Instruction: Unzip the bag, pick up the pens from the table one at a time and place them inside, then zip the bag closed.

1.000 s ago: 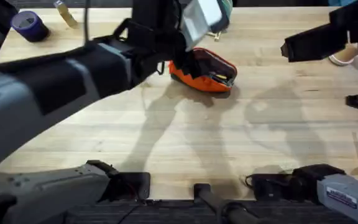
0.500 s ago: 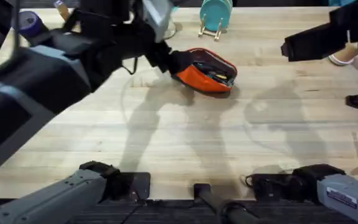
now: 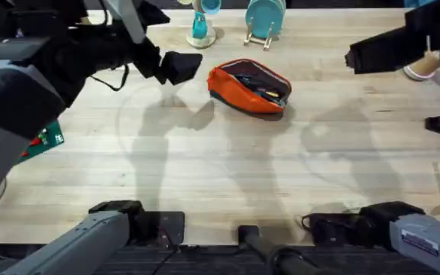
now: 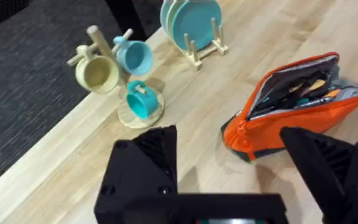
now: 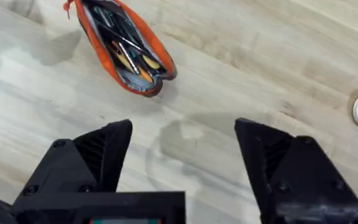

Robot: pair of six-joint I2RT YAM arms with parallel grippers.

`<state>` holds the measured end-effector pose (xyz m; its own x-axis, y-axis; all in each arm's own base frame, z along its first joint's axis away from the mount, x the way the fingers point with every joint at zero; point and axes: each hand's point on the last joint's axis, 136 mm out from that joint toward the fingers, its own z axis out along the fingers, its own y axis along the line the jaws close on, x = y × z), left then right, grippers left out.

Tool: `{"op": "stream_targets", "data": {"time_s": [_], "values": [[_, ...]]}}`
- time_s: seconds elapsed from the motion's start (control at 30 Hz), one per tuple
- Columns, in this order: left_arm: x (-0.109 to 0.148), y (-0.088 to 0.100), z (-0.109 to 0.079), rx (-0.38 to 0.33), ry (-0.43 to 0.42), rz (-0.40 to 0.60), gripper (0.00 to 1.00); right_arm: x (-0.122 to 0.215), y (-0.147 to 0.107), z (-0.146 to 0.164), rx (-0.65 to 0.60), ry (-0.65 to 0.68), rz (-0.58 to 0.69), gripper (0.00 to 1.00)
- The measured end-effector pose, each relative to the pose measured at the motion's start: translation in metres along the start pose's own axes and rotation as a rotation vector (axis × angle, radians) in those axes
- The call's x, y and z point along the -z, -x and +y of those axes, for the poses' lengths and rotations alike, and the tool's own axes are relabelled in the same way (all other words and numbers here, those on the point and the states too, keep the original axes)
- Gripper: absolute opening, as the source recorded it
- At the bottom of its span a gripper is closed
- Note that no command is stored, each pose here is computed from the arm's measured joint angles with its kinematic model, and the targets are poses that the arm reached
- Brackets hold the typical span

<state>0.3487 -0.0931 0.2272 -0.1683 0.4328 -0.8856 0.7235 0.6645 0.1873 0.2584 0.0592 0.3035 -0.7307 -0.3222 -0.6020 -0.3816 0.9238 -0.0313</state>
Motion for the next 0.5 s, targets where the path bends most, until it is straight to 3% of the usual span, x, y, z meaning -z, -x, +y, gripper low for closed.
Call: {"op": "stream_targets", "data": {"time_s": [0.33,0.5], "values": [[0.005,-0.014,0.005,0.043,0.020,0.045,0.994,0.001,0.016,0.006,0.008,0.040,-0.067,0.997],[0.005,-0.017,0.007,0.030,0.031,0.062,0.994,0.002,0.028,0.015,-0.057,0.102,-0.114,0.997]]}}
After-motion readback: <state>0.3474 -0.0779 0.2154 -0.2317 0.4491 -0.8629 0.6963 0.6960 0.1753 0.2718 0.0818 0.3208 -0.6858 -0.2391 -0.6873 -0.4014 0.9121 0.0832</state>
